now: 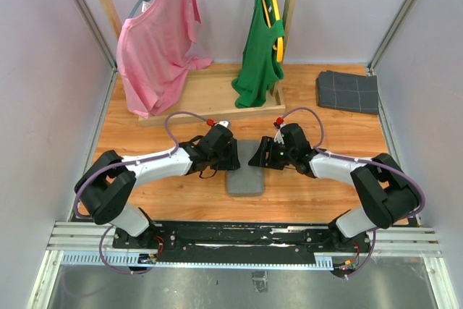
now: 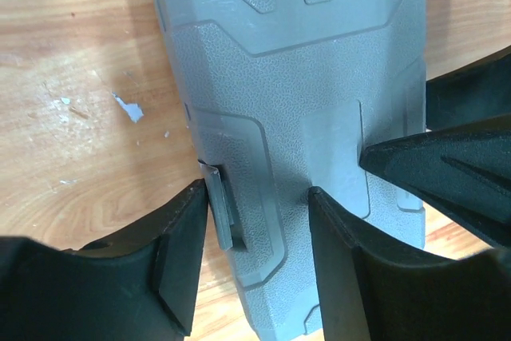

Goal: Sort the tools into containers
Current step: Close the storage box at the center of the board, then reset both arms

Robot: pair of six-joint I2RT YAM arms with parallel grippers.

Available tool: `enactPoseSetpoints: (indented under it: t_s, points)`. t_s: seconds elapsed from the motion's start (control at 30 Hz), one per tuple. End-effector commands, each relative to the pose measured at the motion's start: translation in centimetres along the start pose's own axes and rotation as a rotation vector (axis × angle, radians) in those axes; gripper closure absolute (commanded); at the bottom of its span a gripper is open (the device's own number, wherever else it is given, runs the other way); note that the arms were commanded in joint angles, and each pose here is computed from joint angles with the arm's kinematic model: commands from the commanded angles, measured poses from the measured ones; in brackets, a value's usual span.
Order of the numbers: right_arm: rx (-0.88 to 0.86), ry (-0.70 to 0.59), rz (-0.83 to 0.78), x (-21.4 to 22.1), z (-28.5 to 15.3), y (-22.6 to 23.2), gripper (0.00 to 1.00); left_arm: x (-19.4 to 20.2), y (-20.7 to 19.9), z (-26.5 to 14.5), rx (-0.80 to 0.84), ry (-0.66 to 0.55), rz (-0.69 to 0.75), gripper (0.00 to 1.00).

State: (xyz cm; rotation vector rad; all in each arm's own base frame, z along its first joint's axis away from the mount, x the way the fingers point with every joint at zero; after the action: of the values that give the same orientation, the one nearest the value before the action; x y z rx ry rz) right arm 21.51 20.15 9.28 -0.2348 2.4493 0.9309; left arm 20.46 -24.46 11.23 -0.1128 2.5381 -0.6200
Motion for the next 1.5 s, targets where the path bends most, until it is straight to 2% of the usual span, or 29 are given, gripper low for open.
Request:
enactPoseSetpoints:
  t_s: [0.0, 0.2, 0.77, 0.9, 1.03, 1.1, 1.33, 1.47]
  points:
    - [0.011, 0.134, 0.016, 3.2, 1.0, 0.1, 0.41, -0.3, 1.2, 1.3, -0.108, -0.013, 0.135, 0.51]
    - [0.002, 0.138, 0.036, 3.4, 1.6, 0.3, 0.4, 0.1, 1.8, 1.7, -0.159, 0.019, 0.157, 0.58]
    - [0.026, 0.14, 0.081, 4.1, 2.4, 0.3, 0.39, 0.2, 2.9, 1.9, -0.305, 0.004, 0.199, 0.65]
    - [0.027, 0.139, 0.077, 4.0, 2.4, 0.4, 0.39, -0.3, 2.8, 1.3, -0.309, -0.026, 0.195, 0.66]
    - [0.076, 0.127, 0.036, 3.5, 1.9, 0.2, 0.38, -1.7, 2.1, -0.2, -0.287, -0.109, 0.189, 0.65]
    - [0.104, 0.113, 0.002, 3.0, 1.4, 0.2, 0.37, -2.5, 1.5, -1.2, -0.242, -0.159, 0.183, 0.62]
    - [0.192, 0.016, -0.133, 0.0, -1.3, 1.2, 0.33, -5.6, -0.1, -5.9, -0.137, -0.395, 0.111, 0.4]
    - [0.216, -0.083, -0.227, -1.9, -3.6, 2.2, 0.24, -6.8, -0.2, -9.3, -0.067, -0.533, 0.058, 0.3]
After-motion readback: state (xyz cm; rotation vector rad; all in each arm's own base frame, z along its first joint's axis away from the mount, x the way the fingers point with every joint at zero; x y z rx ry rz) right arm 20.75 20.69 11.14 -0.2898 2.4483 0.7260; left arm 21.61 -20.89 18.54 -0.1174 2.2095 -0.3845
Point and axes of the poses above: each gripper's point midway between its finger pads, its own z axis out along the fingers, its own y axis along the line the jaws close on, x = y × z, the point moved 8 cm from there along -z, back along the fingers, and after that the axes turned 8 degrees about -z, right-handed, at the moved point
